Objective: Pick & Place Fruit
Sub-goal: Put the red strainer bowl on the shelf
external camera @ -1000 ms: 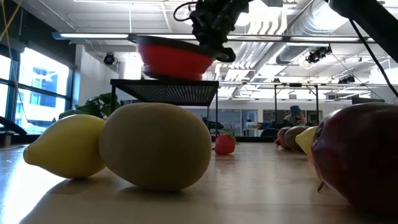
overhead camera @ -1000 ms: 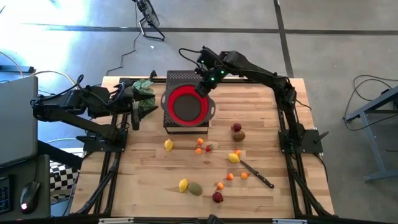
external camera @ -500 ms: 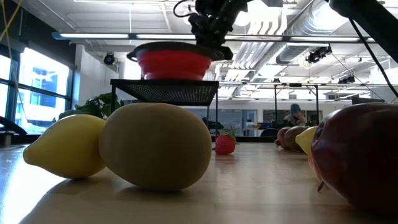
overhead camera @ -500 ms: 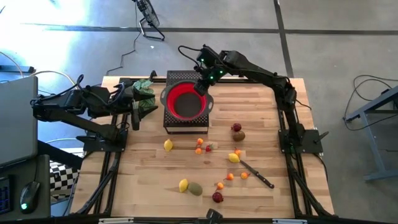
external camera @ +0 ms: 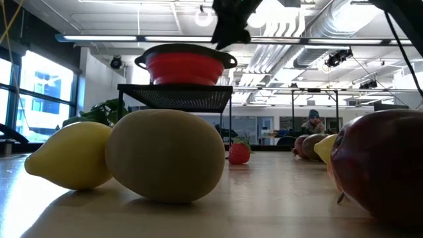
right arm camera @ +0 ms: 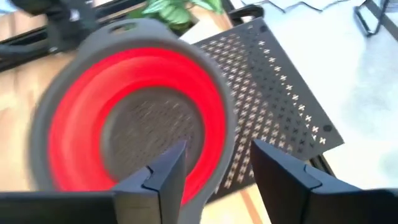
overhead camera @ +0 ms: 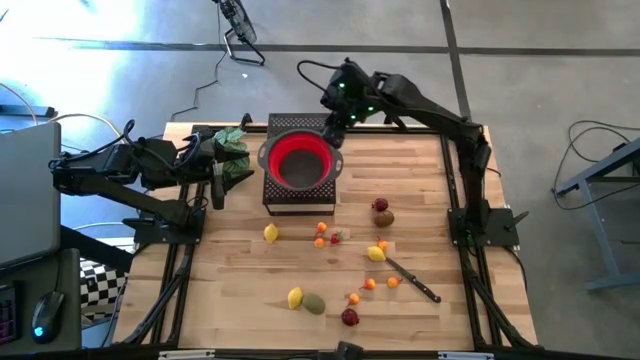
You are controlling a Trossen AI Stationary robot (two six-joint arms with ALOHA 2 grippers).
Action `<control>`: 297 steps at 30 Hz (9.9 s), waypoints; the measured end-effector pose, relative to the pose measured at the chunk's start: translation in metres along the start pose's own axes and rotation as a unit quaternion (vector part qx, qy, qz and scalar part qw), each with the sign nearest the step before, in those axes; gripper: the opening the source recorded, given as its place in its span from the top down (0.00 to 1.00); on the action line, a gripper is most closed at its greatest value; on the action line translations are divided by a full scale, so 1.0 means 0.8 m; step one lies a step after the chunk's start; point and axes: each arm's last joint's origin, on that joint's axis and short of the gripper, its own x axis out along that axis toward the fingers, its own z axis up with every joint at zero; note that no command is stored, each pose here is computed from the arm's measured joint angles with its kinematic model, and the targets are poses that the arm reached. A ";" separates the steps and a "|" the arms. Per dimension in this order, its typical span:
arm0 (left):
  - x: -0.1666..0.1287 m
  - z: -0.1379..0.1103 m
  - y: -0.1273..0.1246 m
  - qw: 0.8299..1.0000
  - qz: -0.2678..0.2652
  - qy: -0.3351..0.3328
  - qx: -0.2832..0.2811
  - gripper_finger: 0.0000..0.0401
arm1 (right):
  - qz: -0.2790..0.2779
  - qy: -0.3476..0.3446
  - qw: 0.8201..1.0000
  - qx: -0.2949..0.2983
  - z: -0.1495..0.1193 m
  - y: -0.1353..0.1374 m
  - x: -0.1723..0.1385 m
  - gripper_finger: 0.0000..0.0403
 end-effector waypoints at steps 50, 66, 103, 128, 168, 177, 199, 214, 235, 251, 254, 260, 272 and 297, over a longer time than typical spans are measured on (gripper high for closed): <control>0.036 -0.147 -0.061 0.996 0.049 0.004 0.073 1.00 | 0.030 0.057 0.995 -0.076 -0.098 0.108 -0.148 1.00; 0.035 -0.149 -0.068 0.997 0.026 0.002 0.070 1.00 | 0.087 -0.213 0.972 -0.045 -0.274 0.100 -0.120 1.00; 0.069 -0.181 -0.101 0.993 -0.002 0.065 0.096 1.00 | 0.040 -0.347 0.934 -0.070 -0.346 0.086 -0.042 1.00; 0.146 -0.182 -0.076 0.996 0.043 0.079 0.015 1.00 | 0.008 -0.375 0.924 -0.075 -0.337 0.074 -0.045 1.00; 0.179 -0.191 -0.050 0.991 0.066 0.113 -0.008 1.00 | 0.002 -0.374 0.923 -0.088 -0.337 0.073 -0.045 1.00; 0.186 -0.191 -0.052 0.992 0.081 0.094 -0.001 1.00 | 0.002 -0.373 0.924 -0.088 -0.338 0.073 -0.044 1.00; 0.203 -0.187 -0.025 0.988 0.122 0.088 -0.018 1.00 | -0.020 -0.366 0.927 -0.082 -0.339 0.071 -0.043 1.00; 0.210 -0.188 -0.015 0.986 0.146 0.084 -0.018 1.00 | -0.023 -0.364 0.928 -0.080 -0.339 0.071 -0.043 0.99; 0.202 -0.161 -0.022 0.994 0.070 0.080 -0.041 1.00 | -0.021 -0.361 0.929 -0.079 -0.340 0.071 -0.042 1.00; 0.219 -0.177 -0.053 0.995 0.031 0.076 -0.063 1.00 | -0.021 -0.358 0.930 -0.080 -0.341 0.071 -0.042 1.00; 0.233 -0.186 -0.055 0.995 0.061 0.062 -0.058 1.00 | -0.022 -0.357 0.930 -0.081 -0.341 0.071 -0.042 1.00; 0.237 -0.190 -0.055 0.994 0.072 0.060 -0.059 1.00 | -0.022 -0.358 0.930 -0.081 -0.340 0.071 -0.042 1.00; 0.237 -0.190 -0.053 0.993 0.097 0.055 -0.043 1.00 | -0.021 -0.358 0.930 -0.079 -0.340 0.071 -0.042 1.00; 0.237 -0.189 -0.051 0.989 0.131 0.037 -0.057 1.00 | -0.021 -0.358 0.930 -0.079 -0.341 0.071 -0.042 1.00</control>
